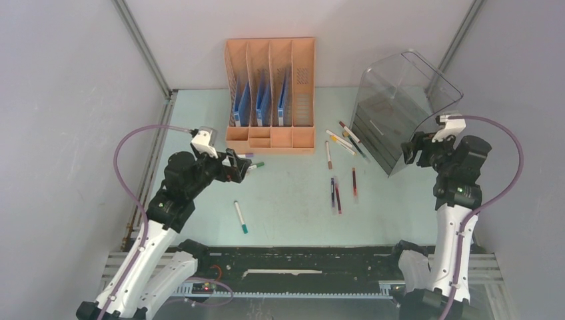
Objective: Organize the desk
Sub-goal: Open the storage box at the center of the board.
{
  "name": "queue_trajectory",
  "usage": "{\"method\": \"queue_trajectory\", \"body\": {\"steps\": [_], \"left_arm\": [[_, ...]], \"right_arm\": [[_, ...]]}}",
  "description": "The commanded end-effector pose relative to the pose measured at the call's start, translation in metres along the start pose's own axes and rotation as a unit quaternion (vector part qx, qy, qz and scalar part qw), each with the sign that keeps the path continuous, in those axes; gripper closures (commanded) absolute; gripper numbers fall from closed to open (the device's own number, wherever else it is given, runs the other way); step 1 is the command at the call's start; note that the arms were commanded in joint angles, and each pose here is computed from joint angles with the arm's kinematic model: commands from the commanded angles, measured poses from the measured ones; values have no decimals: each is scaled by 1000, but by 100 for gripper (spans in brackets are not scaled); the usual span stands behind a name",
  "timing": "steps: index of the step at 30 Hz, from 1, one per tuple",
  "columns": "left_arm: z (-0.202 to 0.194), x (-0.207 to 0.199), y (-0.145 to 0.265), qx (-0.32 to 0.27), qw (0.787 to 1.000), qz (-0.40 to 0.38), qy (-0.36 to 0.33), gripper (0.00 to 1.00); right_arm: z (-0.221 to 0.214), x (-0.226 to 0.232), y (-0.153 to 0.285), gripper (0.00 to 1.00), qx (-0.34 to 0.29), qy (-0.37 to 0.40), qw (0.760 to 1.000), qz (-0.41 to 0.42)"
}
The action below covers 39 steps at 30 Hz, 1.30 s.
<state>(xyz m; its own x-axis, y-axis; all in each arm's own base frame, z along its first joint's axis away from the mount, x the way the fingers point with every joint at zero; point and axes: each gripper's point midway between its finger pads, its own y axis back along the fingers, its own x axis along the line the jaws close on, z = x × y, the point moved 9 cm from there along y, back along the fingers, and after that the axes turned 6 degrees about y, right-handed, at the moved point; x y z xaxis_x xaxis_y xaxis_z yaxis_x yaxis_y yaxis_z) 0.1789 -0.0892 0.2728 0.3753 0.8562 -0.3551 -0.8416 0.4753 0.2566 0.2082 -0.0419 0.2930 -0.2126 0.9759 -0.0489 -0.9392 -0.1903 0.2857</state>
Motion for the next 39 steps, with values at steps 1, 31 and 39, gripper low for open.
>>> {"method": "queue_trajectory", "body": {"steps": [1,31,39], "left_arm": [[9,-1,-1,-46,999,-19,17,0],[-16,-5,-27,-97,973,-115,173,0],[-23,-4,-34,-91,971,-125,184,0]], "right_arm": [[7,0,-8,25,-19,-21,998,-52],[-8,-11,-39,48,24,-33,996,-80],[-5,-21,-50,50,24,-33,992,-123]]}}
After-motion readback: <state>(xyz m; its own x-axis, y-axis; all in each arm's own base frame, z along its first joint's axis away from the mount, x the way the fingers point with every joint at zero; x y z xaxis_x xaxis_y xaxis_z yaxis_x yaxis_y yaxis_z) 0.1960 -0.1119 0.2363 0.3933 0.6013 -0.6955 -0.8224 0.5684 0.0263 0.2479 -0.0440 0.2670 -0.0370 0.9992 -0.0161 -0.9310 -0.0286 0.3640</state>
